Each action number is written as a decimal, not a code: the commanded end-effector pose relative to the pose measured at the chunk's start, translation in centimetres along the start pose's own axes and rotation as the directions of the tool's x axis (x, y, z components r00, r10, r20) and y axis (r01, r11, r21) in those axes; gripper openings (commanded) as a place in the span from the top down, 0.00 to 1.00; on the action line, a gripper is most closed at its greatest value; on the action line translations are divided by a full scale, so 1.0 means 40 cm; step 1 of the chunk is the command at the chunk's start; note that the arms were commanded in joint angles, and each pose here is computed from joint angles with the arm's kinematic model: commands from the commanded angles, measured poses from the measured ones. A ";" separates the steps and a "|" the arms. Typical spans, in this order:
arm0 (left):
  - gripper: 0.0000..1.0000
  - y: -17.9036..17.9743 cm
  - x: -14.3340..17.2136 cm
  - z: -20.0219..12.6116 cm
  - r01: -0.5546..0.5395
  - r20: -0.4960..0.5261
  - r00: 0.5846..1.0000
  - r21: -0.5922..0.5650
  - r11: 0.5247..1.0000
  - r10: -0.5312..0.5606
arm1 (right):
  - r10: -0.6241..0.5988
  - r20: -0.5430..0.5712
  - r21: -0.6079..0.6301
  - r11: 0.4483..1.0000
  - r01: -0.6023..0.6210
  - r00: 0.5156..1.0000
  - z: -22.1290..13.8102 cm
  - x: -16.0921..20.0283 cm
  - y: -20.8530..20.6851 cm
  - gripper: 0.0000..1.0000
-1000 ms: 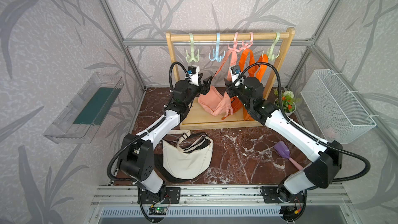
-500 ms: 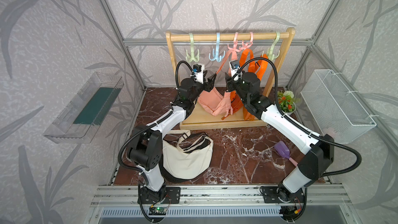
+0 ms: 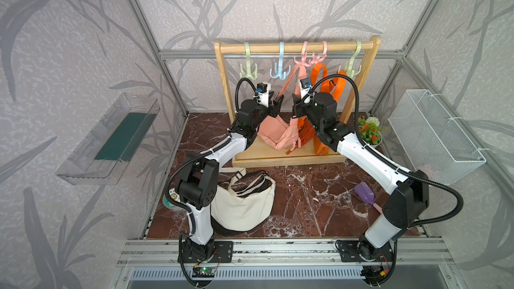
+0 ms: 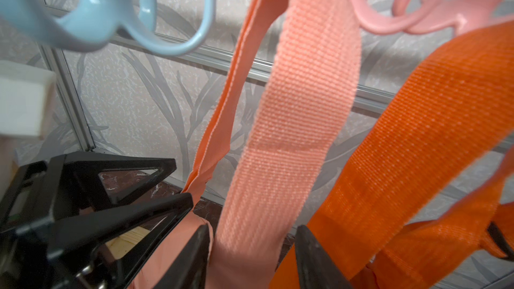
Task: Take the bag off the hook
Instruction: Pick up the bag from the hook, then place the bag inside the bag.
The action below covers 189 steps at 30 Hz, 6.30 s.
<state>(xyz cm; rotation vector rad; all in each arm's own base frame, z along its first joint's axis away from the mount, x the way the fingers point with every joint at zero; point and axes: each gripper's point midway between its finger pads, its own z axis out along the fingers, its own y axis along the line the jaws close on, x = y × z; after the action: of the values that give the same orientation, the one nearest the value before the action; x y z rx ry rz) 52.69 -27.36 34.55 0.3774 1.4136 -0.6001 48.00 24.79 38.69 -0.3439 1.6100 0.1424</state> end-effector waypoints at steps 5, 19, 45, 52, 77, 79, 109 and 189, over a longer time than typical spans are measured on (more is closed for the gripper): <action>0.61 -0.004 -0.043 0.030 -0.052 0.067 0.996 0.006 0.999 0.052 | 0.078 0.038 -0.086 0.994 -0.074 0.996 0.019 0.012 0.020 0.50; 1.00 -0.001 -0.061 0.039 -0.053 0.091 0.994 -0.002 0.999 0.053 | 0.130 0.029 -0.071 0.989 -0.128 0.991 0.019 0.034 -0.009 0.76; 1.00 0.044 -0.074 0.009 0.002 0.143 0.990 -0.088 0.996 0.011 | 0.172 0.054 -0.079 0.983 -0.168 0.984 -0.003 0.014 -0.021 0.98; 1.00 0.025 -0.119 -0.015 0.043 0.169 0.985 -0.060 0.997 -0.032 | 0.191 0.076 -0.087 0.979 -0.184 0.979 -0.032 -0.035 -0.030 1.00; 1.00 -0.147 -0.242 -0.128 0.152 0.192 0.967 0.099 0.983 -0.168 | 0.274 0.118 -0.146 0.955 -0.257 0.954 -0.222 -0.197 -0.056 1.00; 1.00 -0.155 -0.247 -0.138 0.157 0.180 0.968 0.106 0.982 -0.174 | 0.266 0.119 -0.154 0.957 -0.247 0.957 -0.245 -0.210 -0.054 1.00; 1.00 -0.300 -0.408 -0.452 0.044 0.131 0.989 0.174 0.984 -0.068 | 0.178 0.067 -0.266 0.952 -0.154 0.982 -0.488 -0.245 0.126 1.00; 1.00 -0.187 -0.145 -0.953 0.209 -0.260 0.930 -0.205 0.956 -0.259 | -0.136 -0.150 -0.423 0.904 0.061 0.979 -0.664 0.055 0.320 1.00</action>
<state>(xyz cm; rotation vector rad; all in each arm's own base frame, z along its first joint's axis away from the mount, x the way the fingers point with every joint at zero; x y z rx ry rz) 17.03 -11.09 36.73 0.2181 1.7648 -0.6647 18.58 29.04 35.43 -0.8210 1.7477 0.3968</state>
